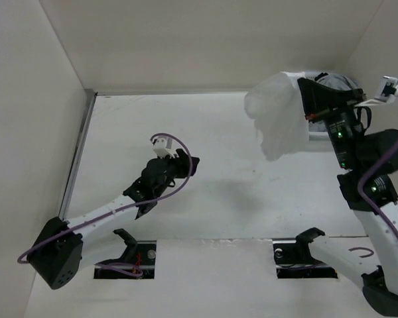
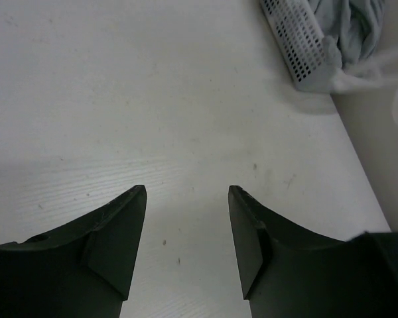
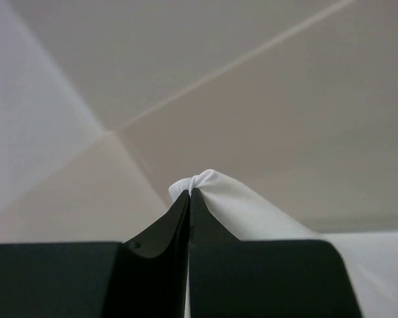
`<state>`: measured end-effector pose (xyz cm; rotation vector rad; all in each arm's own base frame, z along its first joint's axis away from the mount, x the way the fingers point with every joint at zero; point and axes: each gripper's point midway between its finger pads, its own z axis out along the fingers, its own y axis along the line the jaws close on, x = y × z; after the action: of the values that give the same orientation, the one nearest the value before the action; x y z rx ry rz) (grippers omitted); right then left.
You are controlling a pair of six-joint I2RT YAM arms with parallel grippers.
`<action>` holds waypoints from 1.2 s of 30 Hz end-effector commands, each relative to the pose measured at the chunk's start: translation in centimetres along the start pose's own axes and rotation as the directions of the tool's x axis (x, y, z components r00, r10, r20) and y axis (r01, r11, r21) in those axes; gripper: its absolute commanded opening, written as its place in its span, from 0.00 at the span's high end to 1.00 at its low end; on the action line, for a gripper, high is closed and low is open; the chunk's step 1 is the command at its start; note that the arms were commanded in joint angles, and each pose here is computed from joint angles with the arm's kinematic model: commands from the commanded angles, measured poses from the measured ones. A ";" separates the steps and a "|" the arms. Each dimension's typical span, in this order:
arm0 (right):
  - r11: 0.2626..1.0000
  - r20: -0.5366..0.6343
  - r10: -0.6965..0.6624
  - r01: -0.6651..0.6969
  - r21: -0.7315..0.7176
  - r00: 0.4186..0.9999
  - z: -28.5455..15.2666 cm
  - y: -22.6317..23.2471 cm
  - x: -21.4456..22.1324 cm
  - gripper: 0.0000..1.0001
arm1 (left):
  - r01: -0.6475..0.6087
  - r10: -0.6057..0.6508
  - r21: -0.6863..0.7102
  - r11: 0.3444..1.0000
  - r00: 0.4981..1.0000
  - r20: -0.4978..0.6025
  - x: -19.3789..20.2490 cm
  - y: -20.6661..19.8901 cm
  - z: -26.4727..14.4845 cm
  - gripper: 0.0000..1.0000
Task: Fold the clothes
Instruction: Move the tank top to the center of the board, then flatten the tank top out
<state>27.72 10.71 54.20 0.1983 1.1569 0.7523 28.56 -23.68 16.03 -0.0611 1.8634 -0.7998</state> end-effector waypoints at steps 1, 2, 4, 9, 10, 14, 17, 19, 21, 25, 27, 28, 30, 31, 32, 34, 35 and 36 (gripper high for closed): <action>0.992 -0.082 0.008 -0.018 -0.124 0.997 -1.1 4.9 0.9 0.98 | 0.050 -0.044 -0.050 0.997 0.993 0.112 -4.2 0.9 -1.3 0.49; 0.982 -0.102 0.021 -0.039 -0.182 0.995 -1.6 7.0 1.0 0.98 | 0.061 -0.053 -0.066 0.996 0.990 0.128 -4.7 1.4 -1.6 0.49; 0.965 -0.161 0.039 -0.079 -0.252 0.986 -1.9 9.5 2.6 0.97 | 0.106 -0.086 -0.113 0.988 0.982 0.171 -6.0 3.2 -2.5 0.49; 0.968 -0.348 0.073 -0.150 -0.200 0.935 0.1 7.8 13.3 0.96 | 0.204 -0.158 -0.197 0.959 0.961 0.226 -6.9 7.2 -4.0 0.49; 0.971 -0.388 0.085 -0.164 -0.174 0.918 0.6 6.5 16.2 0.96 | 0.211 -0.162 -0.213 0.954 0.961 0.226 -6.8 7.9 -4.1 0.50; 0.981 -0.507 0.154 -0.194 -0.026 0.848 4.0 -0.9 26.8 0.94 | 0.222 -0.171 -0.258 0.940 0.964 0.205 -5.8 9.6 -4.0 0.50; 0.983 -0.544 0.183 -0.143 0.116 0.819 7.9 -8.3 32.6 0.86 | 0.218 -0.173 -0.284 0.934 0.969 0.178 -4.9 10.3 -3.6 0.50; 0.977 -0.546 0.191 -0.106 0.185 0.816 10.2 -12.6 34.3 0.69 | 0.207 -0.167 -0.294 0.933 0.974 0.155 -4.2 10.4 -3.4 0.50; 0.970 -0.546 0.200 -0.085 0.229 0.813 11.1 -14.8 34.4 0.56 | 0.193 -0.161 -0.319 0.928 0.979 0.126 -3.2 10.9 -3.4 0.51; 0.972 -0.563 0.163 -0.035 0.230 0.810 8.2 -14.9 33.7 0.49 | 0.158 -0.146 -0.397 0.904 0.987 0.062 -0.9 12.7 -4.3 0.53; 0.978 -0.626 0.132 0.002 0.209 0.768 4.2 -13.5 35.4 0.63 | 0.141 -0.142 -0.452 0.881 0.989 0.031 0.2 13.8 -5.2 0.54; 0.979 -0.668 0.132 0.011 0.206 0.732 1.7 -12.9 36.8 0.74 | 0.137 -0.143 -0.486 0.863 0.989 0.025 0.7 14.5 -5.8 0.54; 0.983 -0.758 0.139 0.002 0.182 0.637 -4.0 -10.3 40.2 0.90 | 0.133 -0.139 -0.558 0.819 0.990 0.033 1.5 16.2 -7.0 0.54; 0.987 -0.802 0.133 -0.008 0.158 0.582 -6.9 -8.7 41.9 0.91 | 0.140 -0.137 -0.590 0.795 0.989 0.049 1.6 17.0 -7.5 0.53; 0.990 -0.835 0.131 -0.023 0.140 0.535 -9.5 -7.0 43.5 0.90 | 0.157 -0.147 -0.616 0.772 0.987 0.068 1.7 17.7 -8.0 0.52; 0.994 -0.884 0.109 -0.046 0.099 0.454 -14.0 -3.4 46.1 0.82 | 0.196 -0.171 -0.636 0.746 0.980 0.102 1.5 18.4 -8.2 0.52; 0.995 -0.896 0.097 -0.047 0.085 0.434 -15.4 -2.0 47.0 0.76 | 0.215 -0.188 -0.638 0.739 0.976 0.112 1.5 18.7 -8.2 0.51; 0.996 -0.905 0.084 -0.043 0.073 0.417 -16.8 -0.7 47.9 0.70 | 0.231 -0.207 -0.637 0.735 0.972 0.115 1.5 18.8 -8.1 0.51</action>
<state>25.79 34.82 13.47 -0.1824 2.1794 0.9661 26.76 -7.09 6.28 -0.6478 2.0803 -0.2887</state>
